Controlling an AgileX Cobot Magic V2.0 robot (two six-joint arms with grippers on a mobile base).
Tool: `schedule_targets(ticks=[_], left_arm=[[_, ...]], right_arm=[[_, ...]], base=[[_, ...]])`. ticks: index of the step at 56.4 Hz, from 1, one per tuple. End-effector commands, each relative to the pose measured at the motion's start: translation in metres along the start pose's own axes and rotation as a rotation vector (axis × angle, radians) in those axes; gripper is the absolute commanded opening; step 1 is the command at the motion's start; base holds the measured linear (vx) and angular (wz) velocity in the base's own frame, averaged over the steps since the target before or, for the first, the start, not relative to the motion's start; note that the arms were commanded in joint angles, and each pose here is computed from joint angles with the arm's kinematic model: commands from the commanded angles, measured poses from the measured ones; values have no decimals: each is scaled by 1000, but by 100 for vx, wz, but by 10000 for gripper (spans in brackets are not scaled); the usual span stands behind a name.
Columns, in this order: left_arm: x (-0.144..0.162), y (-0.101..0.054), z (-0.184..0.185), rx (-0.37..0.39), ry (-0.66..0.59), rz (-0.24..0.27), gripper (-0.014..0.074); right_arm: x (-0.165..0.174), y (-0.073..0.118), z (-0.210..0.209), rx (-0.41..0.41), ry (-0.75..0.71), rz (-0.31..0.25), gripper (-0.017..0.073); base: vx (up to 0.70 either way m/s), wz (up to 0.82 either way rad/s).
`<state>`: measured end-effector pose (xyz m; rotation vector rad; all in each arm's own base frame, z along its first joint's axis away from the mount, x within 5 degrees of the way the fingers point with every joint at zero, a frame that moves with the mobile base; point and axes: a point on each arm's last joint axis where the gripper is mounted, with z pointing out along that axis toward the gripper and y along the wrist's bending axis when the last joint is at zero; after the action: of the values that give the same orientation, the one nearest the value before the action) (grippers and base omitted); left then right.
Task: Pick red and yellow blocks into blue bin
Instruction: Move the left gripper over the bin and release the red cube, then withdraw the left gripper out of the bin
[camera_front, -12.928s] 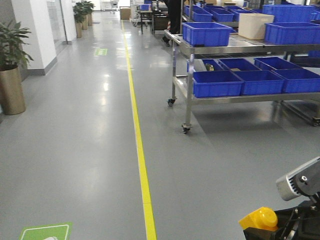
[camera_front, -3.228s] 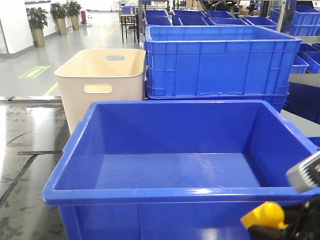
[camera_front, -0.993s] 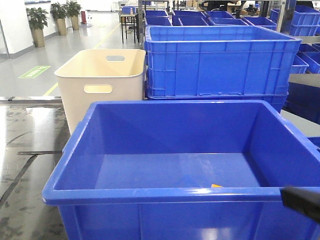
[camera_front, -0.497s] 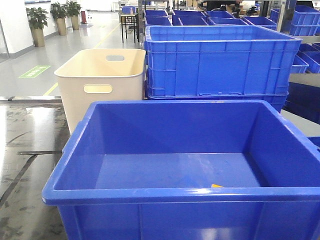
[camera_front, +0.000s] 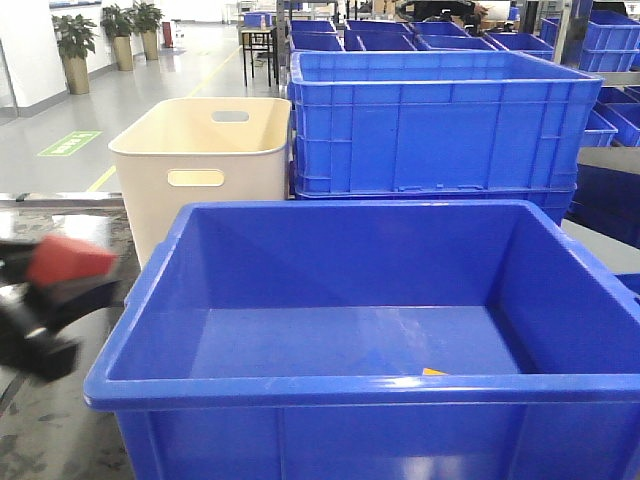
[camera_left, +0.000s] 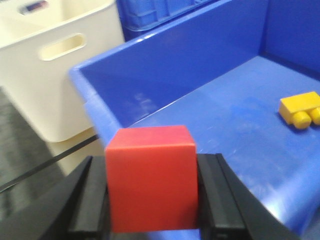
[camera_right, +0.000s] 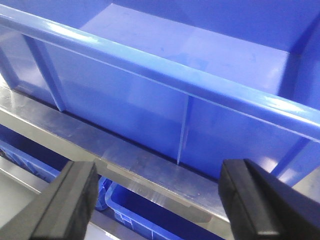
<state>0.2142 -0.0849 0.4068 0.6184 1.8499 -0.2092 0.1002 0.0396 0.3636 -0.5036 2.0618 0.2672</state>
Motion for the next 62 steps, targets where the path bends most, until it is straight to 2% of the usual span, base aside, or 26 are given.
schedule_targets(ticks=[1, 5, 11, 16, 24, 30, 39, 47, 56, 62], left_arm=[[-28, 6, 19, 9, -103, -32, 290], [-36, 4, 44, 51, -85, -16, 290], [-39, -3, 84, 108, -34, 40, 290], [-38, -7, 112, 148, 13, 47, 304], [-36, -15, 146, 239, 118, 55, 426], [-36, -17, 158, 274, 158, 50, 535], [-41, -17, 160, 280, 160, 34, 654], [-47, -16, 150, 279, 142, 39, 662], [-65, -14, 113, 260, 101, 67, 659], [-77, -11, 74, 213, 96, 21, 652]], right_arm=[[-12, -1, -5, 19, -90, 4, 544], [-12, -1, -5, 19, -90, 4, 544], [-12, -1, -5, 19, -90, 4, 544], [-12, -1, -5, 19, -90, 4, 544], [-12, -1, -5, 19, -90, 4, 544], [-12, -1, -5, 19, -90, 4, 544], [-12, -1, -5, 19, -90, 4, 544], [-12, -1, -5, 19, -90, 4, 544], [-12, -1, -5, 18, -89, 4, 544], [-12, -1, -5, 18, -89, 4, 544]], base=[[0, 0], [0, 0], [0, 0], [0, 0], [0, 0], [0, 0], [0, 0], [0, 0], [0, 0], [0, 0]])
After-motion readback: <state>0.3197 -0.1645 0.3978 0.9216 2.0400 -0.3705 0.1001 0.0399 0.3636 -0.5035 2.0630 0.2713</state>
